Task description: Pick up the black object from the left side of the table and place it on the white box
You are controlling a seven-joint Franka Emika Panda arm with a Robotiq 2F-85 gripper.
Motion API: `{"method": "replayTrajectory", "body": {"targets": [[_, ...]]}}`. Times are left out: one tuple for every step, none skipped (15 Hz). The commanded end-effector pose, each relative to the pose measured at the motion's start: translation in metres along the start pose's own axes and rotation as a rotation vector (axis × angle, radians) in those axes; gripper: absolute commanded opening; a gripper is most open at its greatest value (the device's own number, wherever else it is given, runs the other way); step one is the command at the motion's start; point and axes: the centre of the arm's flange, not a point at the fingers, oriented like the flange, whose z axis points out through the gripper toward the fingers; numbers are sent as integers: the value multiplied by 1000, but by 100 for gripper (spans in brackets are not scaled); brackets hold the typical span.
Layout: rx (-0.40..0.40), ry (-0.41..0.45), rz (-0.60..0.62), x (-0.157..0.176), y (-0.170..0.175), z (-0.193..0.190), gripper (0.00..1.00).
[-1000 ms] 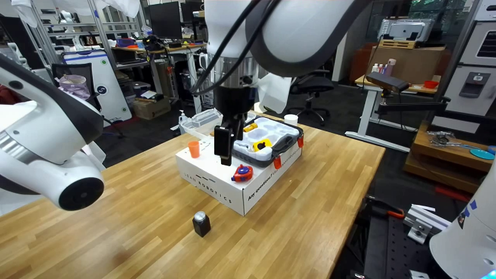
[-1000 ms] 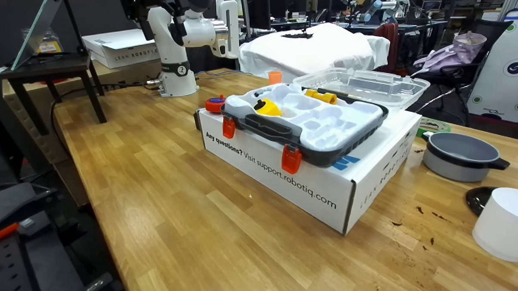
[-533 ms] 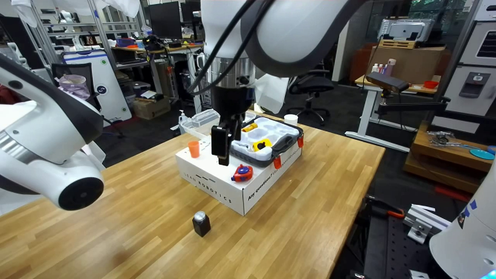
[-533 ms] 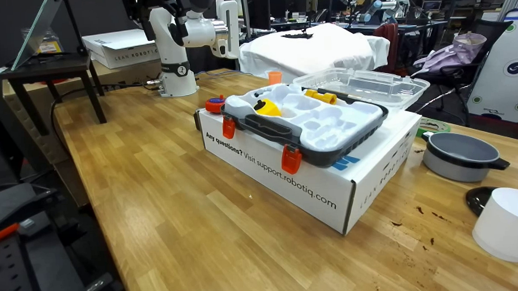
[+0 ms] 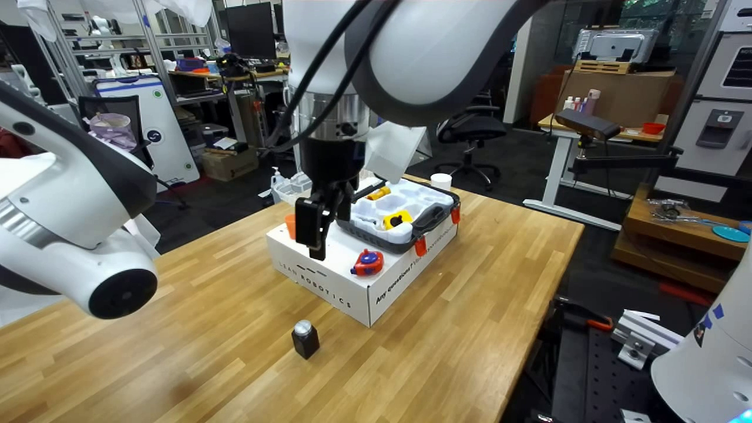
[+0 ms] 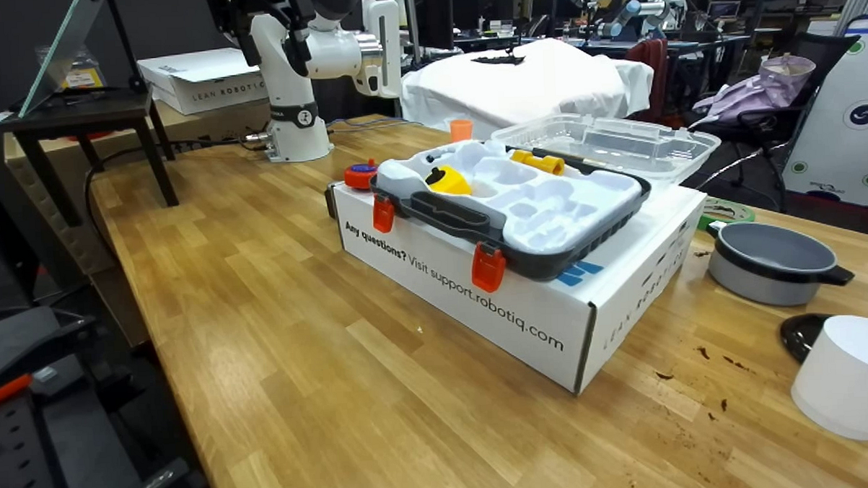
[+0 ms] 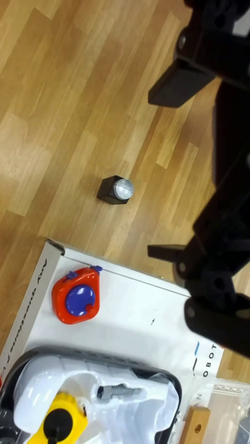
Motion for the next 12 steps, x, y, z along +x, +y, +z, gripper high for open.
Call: {"method": "replayTrajectory", "body": {"targets": [[-6, -11, 44, 34, -19, 23, 100], [-11, -23, 58, 41, -24, 31, 100], [-15, -30, 69, 47, -28, 40, 100], [-28, -37, 79, 54, -33, 50, 100], [-33, -48, 89, 60, -36, 59, 100], [-38, -56, 100, 65, -39, 66, 100], [-39, -64, 108, 69, -42, 73, 100], [-34, -71, 124, 72, -45, 78, 100], [-15, -54, 102, 57, -41, 76, 100], [-13, -57, 104, 59, -43, 81, 100], [-13, -59, 103, 59, -43, 82, 100], [-13, -58, 103, 59, -43, 81, 100]]}}
